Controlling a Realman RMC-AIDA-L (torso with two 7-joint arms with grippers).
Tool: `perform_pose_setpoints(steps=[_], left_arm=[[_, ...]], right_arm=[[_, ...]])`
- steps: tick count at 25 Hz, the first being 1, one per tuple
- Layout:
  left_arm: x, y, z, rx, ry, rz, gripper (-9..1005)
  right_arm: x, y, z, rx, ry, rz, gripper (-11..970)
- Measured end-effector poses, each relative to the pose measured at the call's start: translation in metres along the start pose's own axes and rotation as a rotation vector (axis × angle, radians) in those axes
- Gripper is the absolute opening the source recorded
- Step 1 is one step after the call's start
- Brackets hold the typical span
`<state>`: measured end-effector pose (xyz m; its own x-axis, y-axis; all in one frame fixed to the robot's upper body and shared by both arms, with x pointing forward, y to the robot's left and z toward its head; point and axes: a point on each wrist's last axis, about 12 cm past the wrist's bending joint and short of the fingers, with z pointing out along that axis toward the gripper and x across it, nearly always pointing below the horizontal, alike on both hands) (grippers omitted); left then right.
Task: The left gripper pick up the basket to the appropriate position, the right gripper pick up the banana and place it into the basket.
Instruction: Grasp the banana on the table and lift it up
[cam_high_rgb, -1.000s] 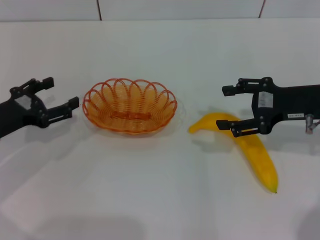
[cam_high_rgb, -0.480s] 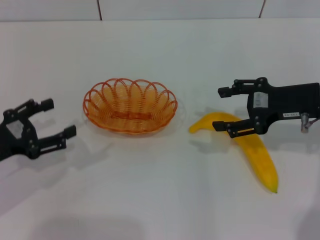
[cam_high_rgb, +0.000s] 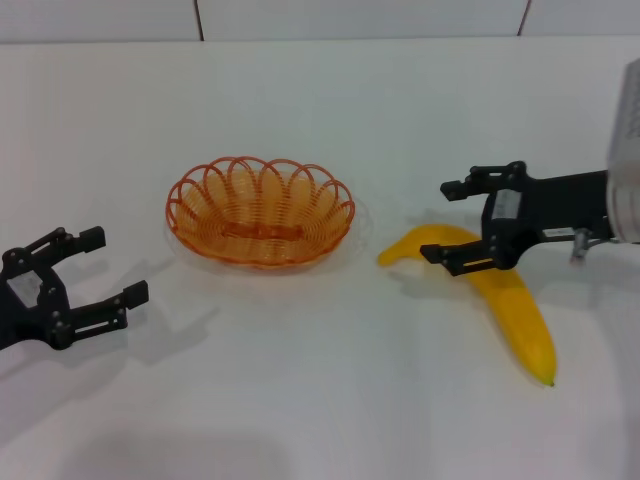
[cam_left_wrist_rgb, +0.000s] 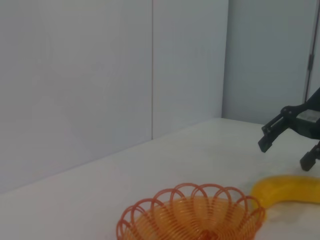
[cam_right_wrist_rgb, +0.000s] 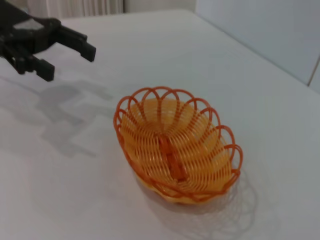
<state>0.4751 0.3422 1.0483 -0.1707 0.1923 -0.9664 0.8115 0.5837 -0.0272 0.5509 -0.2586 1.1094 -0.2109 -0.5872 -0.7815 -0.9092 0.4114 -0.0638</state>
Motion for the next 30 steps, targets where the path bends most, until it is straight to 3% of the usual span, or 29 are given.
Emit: perform_pose_setpoints(steps=[7, 20, 30], left_arm=[[0.000, 0.001, -0.003, -0.009, 0.003, 0.004, 920], [0.000, 0.001, -0.004, -0.019, 0.005, 0.003, 921], [0.002, 0.003, -0.006, -0.037, 0.007, 0.001, 921]], right_arm=[[-0.022, 0.016, 0.009, 0.029, 0.077, -0.028, 860], [-0.022, 0.010, 0.015, 0.106, 0.236, 0.010, 861], [-0.028, 0.015, 0.025, 0.097, 0.319, -0.004, 860]])
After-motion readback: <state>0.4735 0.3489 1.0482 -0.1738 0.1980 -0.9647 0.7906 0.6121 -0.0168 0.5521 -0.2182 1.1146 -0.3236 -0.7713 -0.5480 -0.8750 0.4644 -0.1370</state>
